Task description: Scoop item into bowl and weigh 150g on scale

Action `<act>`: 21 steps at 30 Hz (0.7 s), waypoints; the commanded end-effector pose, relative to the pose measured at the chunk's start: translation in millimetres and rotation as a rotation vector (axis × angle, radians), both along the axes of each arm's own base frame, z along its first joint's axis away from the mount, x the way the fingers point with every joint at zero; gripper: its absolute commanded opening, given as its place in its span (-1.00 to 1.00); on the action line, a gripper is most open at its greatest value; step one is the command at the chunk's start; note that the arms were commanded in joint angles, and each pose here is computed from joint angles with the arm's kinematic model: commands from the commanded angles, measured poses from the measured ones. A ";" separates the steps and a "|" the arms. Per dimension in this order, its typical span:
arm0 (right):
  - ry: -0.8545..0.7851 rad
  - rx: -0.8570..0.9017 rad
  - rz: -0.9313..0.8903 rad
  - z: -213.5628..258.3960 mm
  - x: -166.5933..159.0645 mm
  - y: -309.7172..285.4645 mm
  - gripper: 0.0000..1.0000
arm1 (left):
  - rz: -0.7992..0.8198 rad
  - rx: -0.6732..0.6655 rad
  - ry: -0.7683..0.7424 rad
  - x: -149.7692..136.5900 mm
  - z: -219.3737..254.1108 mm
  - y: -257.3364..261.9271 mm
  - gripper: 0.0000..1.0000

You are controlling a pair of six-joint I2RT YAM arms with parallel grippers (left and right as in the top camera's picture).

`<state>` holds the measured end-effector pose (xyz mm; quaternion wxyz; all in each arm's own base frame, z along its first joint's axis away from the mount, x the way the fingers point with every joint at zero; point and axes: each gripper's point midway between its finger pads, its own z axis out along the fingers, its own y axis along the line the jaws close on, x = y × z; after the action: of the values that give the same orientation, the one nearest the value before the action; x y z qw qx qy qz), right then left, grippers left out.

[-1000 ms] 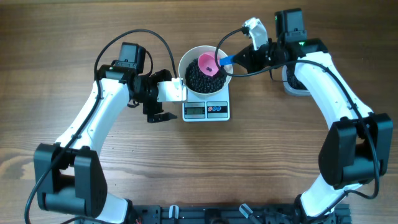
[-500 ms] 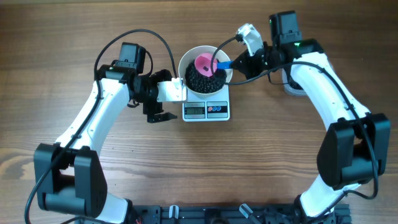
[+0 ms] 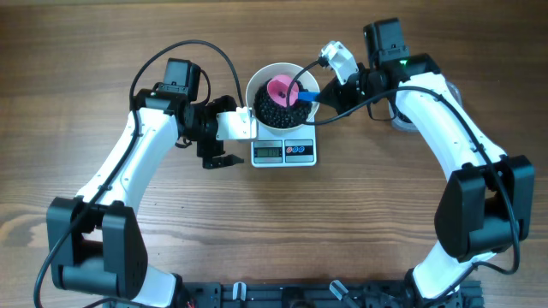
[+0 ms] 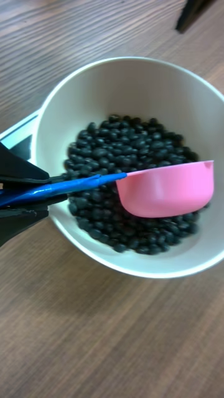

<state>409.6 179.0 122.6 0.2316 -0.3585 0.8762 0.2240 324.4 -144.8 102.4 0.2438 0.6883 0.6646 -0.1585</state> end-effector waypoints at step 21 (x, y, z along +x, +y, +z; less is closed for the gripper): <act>-0.010 0.065 0.046 30.6 -13.6 3.7 -0.91 | 0.001 -0.019 0.027 -3.3 -3.7 -3.4 1.00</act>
<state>398.3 179.6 131.7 0.2274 -0.3730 0.8661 0.2430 324.4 -144.7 102.4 0.2438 0.6885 0.6645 -0.1583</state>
